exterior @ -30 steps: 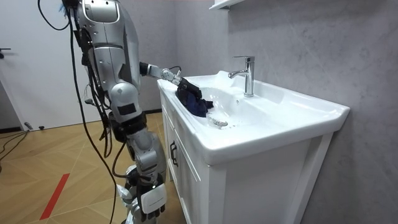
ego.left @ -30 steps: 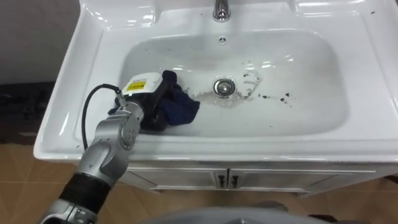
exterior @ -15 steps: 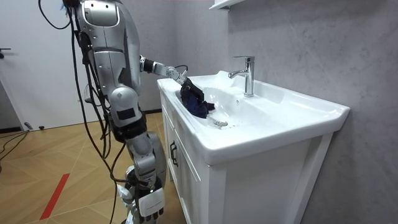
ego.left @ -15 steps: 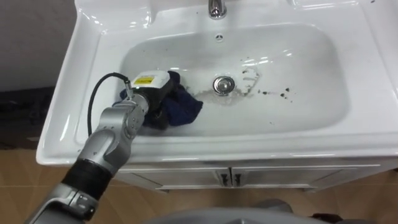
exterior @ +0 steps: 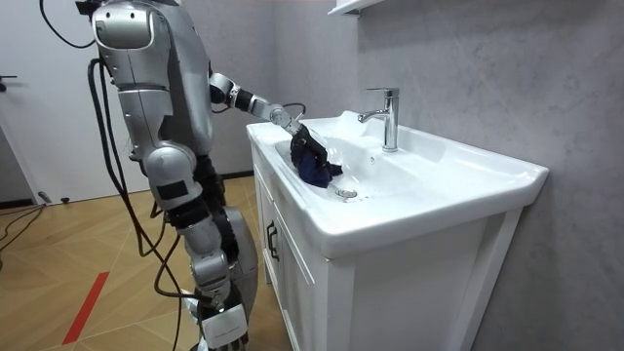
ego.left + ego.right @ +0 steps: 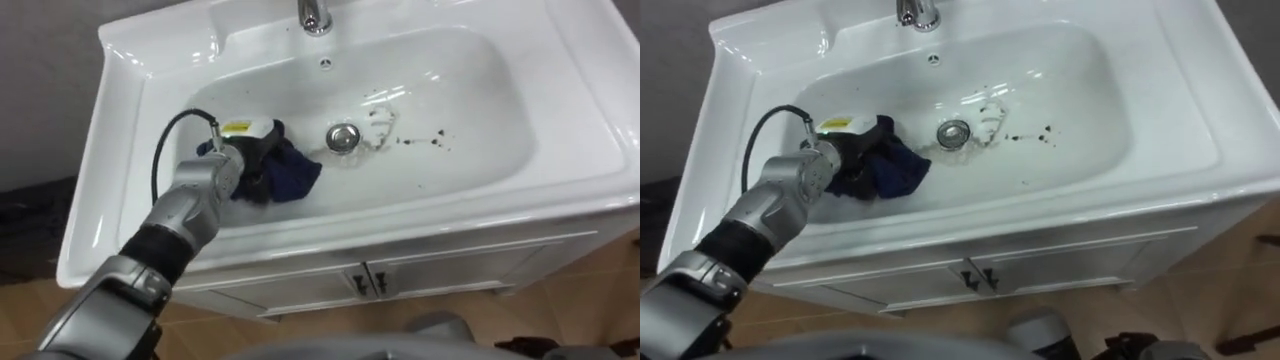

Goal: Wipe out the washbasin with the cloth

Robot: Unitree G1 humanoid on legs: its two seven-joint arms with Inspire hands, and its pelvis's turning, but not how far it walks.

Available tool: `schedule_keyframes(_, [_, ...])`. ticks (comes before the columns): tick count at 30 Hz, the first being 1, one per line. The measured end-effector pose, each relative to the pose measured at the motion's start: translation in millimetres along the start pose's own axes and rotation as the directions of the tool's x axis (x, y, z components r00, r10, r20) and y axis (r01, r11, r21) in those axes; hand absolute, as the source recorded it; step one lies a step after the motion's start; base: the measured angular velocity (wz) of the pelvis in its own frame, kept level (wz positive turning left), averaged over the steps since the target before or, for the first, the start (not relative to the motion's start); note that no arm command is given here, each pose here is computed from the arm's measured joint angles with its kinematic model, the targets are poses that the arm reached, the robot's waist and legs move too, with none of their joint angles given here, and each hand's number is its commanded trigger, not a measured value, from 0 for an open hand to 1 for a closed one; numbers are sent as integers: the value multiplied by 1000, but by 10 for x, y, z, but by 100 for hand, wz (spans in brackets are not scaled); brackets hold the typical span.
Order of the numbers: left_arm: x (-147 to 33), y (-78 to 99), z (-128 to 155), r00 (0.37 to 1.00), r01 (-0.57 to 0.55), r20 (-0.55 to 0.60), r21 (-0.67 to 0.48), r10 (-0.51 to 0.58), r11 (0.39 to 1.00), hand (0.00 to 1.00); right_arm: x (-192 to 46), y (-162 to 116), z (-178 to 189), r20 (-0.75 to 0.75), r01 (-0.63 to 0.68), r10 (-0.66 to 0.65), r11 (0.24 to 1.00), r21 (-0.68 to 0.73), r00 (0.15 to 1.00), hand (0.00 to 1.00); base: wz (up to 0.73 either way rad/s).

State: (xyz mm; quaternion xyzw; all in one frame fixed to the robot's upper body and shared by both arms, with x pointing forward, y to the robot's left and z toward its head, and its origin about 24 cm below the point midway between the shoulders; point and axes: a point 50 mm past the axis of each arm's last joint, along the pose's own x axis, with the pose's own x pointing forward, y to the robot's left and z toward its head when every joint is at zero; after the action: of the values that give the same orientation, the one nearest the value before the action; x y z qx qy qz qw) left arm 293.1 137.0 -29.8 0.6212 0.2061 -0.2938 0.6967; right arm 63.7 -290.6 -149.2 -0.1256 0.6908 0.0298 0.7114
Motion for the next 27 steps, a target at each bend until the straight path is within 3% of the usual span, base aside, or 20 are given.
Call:
schedule_keyframes(6, [62,155,112,999,-42,15,16,42,999,100,-24,-52,167,33,16,-17,999,43,999,0,-6])
schedule_keyframes(27, [145,422,385,973,-183,101,-207,207,961,100,-43,-67,309,102,-6,-14,981,193,995,0,-4])
